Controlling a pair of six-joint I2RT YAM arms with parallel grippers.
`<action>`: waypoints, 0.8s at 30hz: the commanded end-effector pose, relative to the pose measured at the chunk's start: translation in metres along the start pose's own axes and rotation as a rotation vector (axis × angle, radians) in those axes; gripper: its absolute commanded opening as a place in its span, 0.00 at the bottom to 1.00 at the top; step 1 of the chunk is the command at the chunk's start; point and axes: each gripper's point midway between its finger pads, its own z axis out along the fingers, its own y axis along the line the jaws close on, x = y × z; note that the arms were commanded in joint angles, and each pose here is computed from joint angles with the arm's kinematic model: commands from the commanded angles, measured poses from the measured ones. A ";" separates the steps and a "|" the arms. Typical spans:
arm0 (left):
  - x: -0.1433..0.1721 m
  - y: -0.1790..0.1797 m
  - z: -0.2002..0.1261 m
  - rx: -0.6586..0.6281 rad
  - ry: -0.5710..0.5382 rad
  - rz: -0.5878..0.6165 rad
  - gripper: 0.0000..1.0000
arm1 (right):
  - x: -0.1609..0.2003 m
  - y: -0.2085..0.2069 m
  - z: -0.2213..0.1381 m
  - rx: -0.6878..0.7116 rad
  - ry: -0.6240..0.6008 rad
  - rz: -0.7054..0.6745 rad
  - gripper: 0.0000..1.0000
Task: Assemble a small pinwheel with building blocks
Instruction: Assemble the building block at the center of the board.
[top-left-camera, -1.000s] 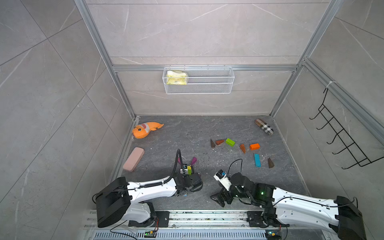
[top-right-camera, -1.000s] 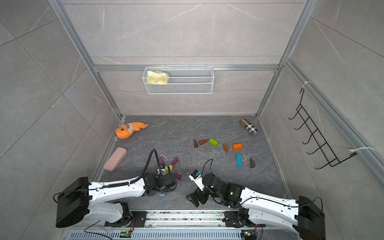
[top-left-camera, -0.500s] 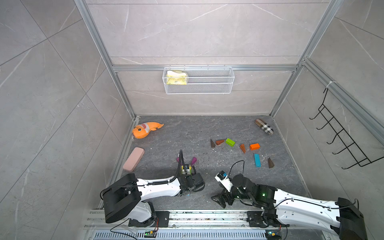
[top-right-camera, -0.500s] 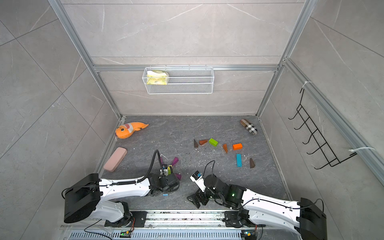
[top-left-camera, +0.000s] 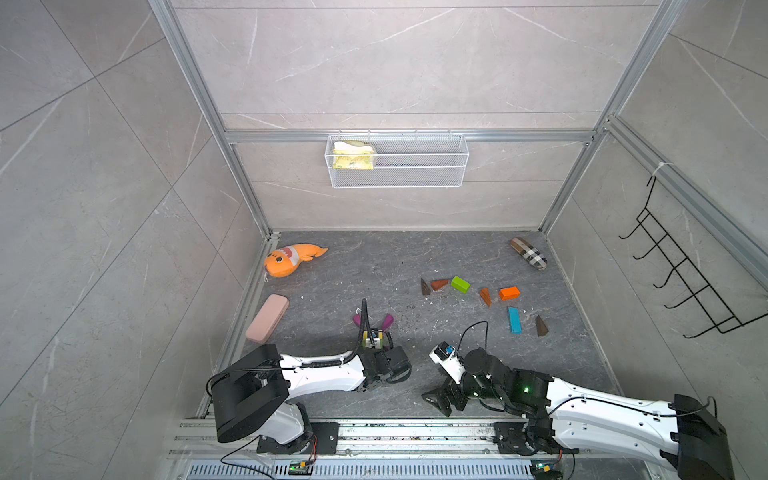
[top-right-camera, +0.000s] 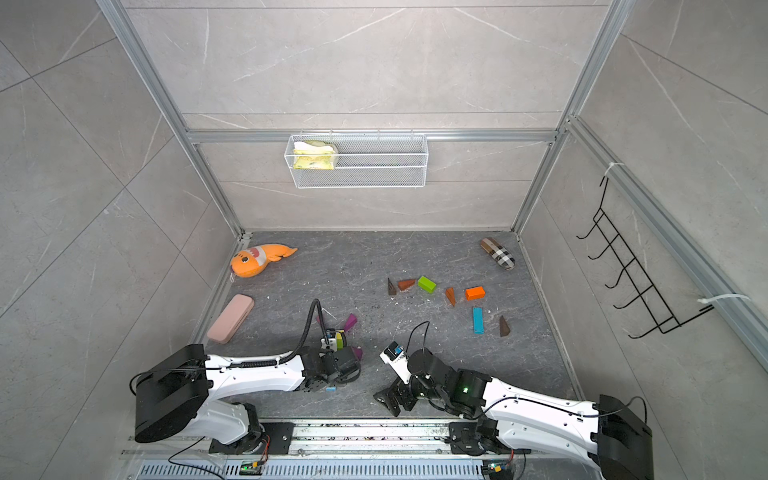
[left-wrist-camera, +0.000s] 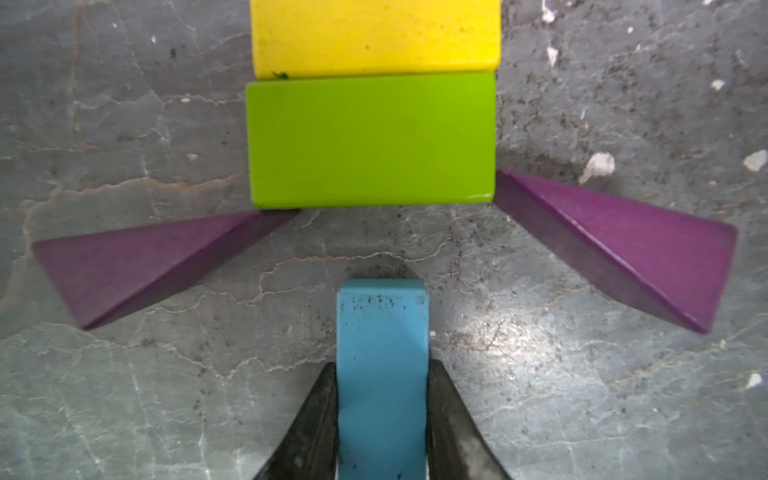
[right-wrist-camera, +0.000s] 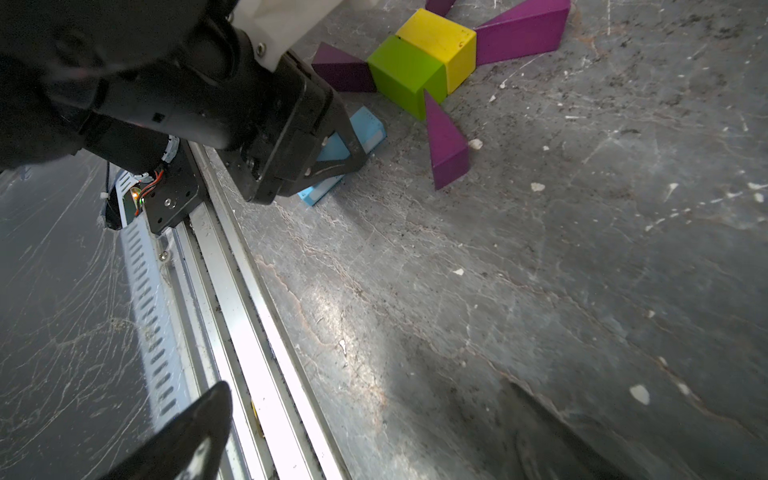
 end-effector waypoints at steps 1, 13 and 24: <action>-0.007 0.009 0.000 -0.039 -0.025 -0.052 0.21 | 0.001 0.001 0.001 -0.003 -0.008 0.012 1.00; -0.003 -0.005 0.005 0.022 0.011 -0.033 0.37 | 0.002 0.001 0.004 -0.003 0.008 0.013 1.00; -0.011 -0.002 -0.008 0.020 -0.014 -0.022 0.51 | 0.002 0.001 0.004 -0.003 0.005 0.012 1.00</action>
